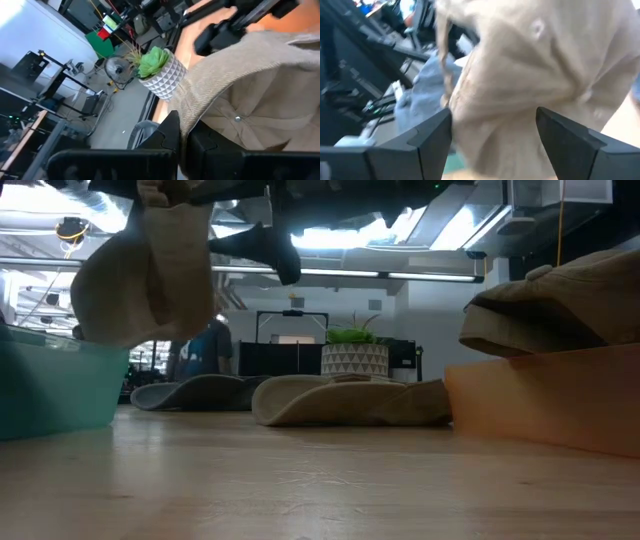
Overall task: Pick & Place hat
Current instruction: Put the left brown cap into the orange bin
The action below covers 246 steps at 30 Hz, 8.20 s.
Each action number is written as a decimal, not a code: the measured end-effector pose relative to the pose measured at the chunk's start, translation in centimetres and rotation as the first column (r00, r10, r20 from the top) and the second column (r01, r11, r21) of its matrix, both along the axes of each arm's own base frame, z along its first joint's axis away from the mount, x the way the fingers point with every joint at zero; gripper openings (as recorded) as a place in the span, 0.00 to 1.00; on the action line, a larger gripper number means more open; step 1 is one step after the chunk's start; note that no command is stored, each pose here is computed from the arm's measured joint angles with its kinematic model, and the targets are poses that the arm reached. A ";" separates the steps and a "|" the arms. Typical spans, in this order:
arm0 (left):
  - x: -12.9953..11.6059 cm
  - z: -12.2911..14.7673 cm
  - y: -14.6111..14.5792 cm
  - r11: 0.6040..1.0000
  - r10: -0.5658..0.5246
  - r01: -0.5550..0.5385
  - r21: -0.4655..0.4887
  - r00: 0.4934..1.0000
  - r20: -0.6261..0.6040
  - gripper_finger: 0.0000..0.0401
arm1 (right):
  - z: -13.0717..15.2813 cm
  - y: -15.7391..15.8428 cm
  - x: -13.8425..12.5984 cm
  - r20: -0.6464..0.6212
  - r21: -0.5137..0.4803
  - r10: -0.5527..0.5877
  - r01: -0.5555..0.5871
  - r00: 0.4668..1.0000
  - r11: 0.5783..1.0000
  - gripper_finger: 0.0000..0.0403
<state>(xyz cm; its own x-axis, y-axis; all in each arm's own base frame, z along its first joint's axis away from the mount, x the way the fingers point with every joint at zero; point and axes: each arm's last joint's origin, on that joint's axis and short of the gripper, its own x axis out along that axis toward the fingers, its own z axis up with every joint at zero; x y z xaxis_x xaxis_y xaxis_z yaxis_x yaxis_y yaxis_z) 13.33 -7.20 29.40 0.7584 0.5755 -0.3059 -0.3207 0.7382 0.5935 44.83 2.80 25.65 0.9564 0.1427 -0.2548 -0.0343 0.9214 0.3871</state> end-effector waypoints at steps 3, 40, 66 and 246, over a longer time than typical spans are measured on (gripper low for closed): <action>0.2 0.2 -0.2 1.000 0.000 0.001 -0.023 1.000 0.031 0.01 | 0.2 -0.1 0.1 0.028 -0.019 -0.045 0.045 0.999 0.999 0.69; 0.1 0.5 -0.8 0.884 -0.139 0.156 -0.441 0.988 0.070 0.21 | 4.0 -1.2 -1.4 0.233 -0.508 -0.505 0.547 0.831 0.665 0.02; 1.9 0.8 4.3 0.492 0.361 -0.076 -0.867 0.924 0.125 0.61 | 3.9 0.4 -1.4 0.221 -0.596 -0.378 0.431 0.899 0.677 0.01; 6.9 -2.0 4.3 0.867 0.049 -0.164 -0.470 0.967 -0.248 0.49 | 0.8 -5.7 0.0 -0.165 -0.133 -0.152 0.131 0.974 0.982 0.00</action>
